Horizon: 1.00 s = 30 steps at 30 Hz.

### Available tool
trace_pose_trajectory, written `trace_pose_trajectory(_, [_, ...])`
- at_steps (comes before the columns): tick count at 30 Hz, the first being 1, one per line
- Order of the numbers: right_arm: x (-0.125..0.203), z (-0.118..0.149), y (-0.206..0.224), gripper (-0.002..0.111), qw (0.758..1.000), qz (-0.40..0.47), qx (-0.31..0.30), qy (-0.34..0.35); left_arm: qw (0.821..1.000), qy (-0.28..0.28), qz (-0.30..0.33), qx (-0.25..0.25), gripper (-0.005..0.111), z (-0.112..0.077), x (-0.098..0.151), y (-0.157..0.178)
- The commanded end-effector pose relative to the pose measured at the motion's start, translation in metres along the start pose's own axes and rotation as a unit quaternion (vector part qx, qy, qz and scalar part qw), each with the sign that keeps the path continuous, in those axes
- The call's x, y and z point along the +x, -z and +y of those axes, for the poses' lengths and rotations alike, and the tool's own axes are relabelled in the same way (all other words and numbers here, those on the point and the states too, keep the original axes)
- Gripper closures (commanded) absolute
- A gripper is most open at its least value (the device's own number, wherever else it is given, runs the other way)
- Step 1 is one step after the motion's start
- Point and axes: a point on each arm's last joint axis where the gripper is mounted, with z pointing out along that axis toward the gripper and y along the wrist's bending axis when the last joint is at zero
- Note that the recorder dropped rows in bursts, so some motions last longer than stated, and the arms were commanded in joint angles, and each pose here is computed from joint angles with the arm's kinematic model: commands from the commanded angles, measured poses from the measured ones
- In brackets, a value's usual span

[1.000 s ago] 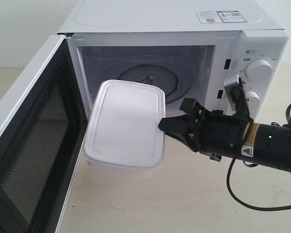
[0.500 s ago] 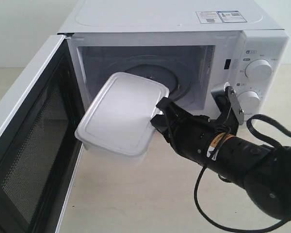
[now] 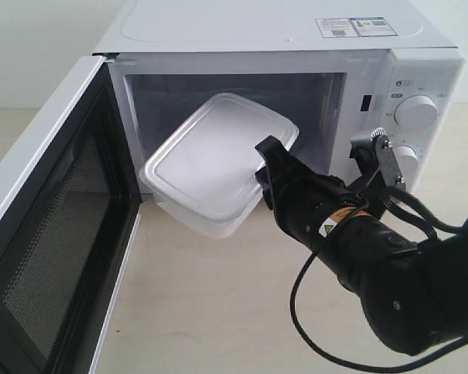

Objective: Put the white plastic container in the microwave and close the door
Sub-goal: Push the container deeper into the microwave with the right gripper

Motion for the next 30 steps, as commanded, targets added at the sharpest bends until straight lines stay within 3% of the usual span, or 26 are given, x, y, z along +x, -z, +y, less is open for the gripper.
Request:
trace_pose_trajectory(1, [-0.004, 0.013, -0.006, 0.108, 1.0, -0.018, -0.004, 0.003, 1.0, 0.001, -0.002, 0.0, 0.102, 0.0, 0.001, 0.0])
trace_pose_trajectory(12, [-0.013, 0.019, -0.012, 0.108, 0.997, -0.07, 0.022, -0.028, 1.0, 0.001, -0.002, 0.0, 0.102, 0.0, 0.001, 0.0])
trace_pose_trajectory(30, [-0.004, 0.034, -0.049, 0.108, 0.994, -0.095, 0.014, -0.055, 1.0, 0.001, -0.002, 0.0, 0.102, 0.0, 0.001, 0.0])
